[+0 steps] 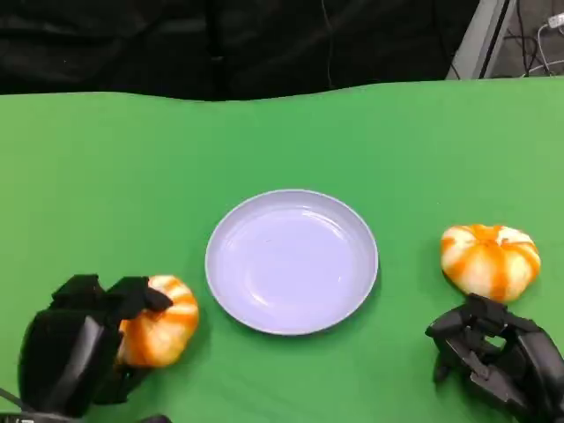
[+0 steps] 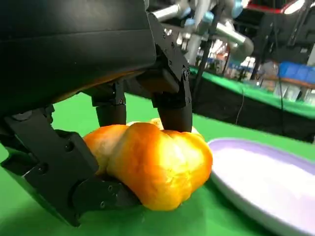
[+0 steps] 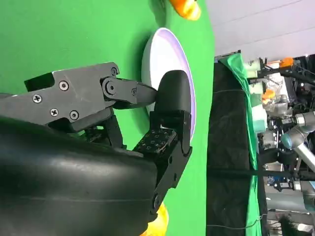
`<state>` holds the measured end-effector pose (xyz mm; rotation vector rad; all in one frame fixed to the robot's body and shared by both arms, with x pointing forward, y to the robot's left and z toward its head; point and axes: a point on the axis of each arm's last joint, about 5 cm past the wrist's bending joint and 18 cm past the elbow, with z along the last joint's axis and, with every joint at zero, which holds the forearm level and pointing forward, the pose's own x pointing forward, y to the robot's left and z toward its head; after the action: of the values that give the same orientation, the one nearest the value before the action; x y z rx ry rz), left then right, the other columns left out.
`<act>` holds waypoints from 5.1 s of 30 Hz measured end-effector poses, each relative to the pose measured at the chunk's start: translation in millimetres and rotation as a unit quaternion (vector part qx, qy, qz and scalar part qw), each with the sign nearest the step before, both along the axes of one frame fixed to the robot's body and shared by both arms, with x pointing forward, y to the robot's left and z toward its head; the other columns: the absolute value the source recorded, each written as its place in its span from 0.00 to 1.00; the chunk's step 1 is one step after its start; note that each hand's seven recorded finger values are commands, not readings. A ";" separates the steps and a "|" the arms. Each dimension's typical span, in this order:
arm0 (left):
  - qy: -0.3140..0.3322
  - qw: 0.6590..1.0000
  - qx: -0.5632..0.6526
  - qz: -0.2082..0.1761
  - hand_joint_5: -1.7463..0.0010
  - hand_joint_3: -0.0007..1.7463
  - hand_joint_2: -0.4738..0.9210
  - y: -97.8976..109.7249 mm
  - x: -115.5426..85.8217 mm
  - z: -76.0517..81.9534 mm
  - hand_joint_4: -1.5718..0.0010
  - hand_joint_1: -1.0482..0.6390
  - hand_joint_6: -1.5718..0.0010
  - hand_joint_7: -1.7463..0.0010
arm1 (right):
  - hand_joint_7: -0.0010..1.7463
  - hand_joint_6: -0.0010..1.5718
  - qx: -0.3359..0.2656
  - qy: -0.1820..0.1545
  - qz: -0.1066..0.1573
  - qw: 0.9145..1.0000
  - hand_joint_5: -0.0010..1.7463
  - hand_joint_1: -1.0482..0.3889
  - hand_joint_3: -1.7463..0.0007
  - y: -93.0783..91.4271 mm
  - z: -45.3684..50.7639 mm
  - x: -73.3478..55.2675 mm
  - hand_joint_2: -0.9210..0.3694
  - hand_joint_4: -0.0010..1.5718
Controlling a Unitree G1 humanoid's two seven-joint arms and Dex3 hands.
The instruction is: Grasp the bread from the table and place it into the plate.
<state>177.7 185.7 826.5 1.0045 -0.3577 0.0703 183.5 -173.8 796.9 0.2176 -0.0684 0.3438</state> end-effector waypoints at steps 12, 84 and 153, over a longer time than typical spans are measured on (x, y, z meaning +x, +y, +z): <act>-0.090 0.996 -0.002 0.011 0.01 0.64 0.57 2.8 1.3 38.7 0.46 0.59 0.34 0.35 | 0.60 0.52 0.000 0.001 -0.001 1.000 1.00 0.55 0.78 0.3 -0.2 -0.1 0.00 0.43; 0.013 0.977 0.028 -0.212 0.00 0.28 0.81 -100.3 90.5 48.6 0.58 0.56 0.54 0.14 | 0.61 0.52 0.001 0.006 -0.009 1.000 1.00 0.55 0.76 13.4 -1.6 -1.9 0.02 0.42; 0.115 0.955 0.164 -0.218 1.00 0.41 1.00 -101.4 102.1 62.2 0.86 0.08 0.79 1.00 | 0.60 0.52 -0.009 0.001 -0.007 1.000 1.00 0.54 0.70 14.0 -1.7 -2.6 0.07 0.41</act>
<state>279.8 84.2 888.6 1.2257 -0.3770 -0.5173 180.9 -159.8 795.2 0.2004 -0.0647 0.3292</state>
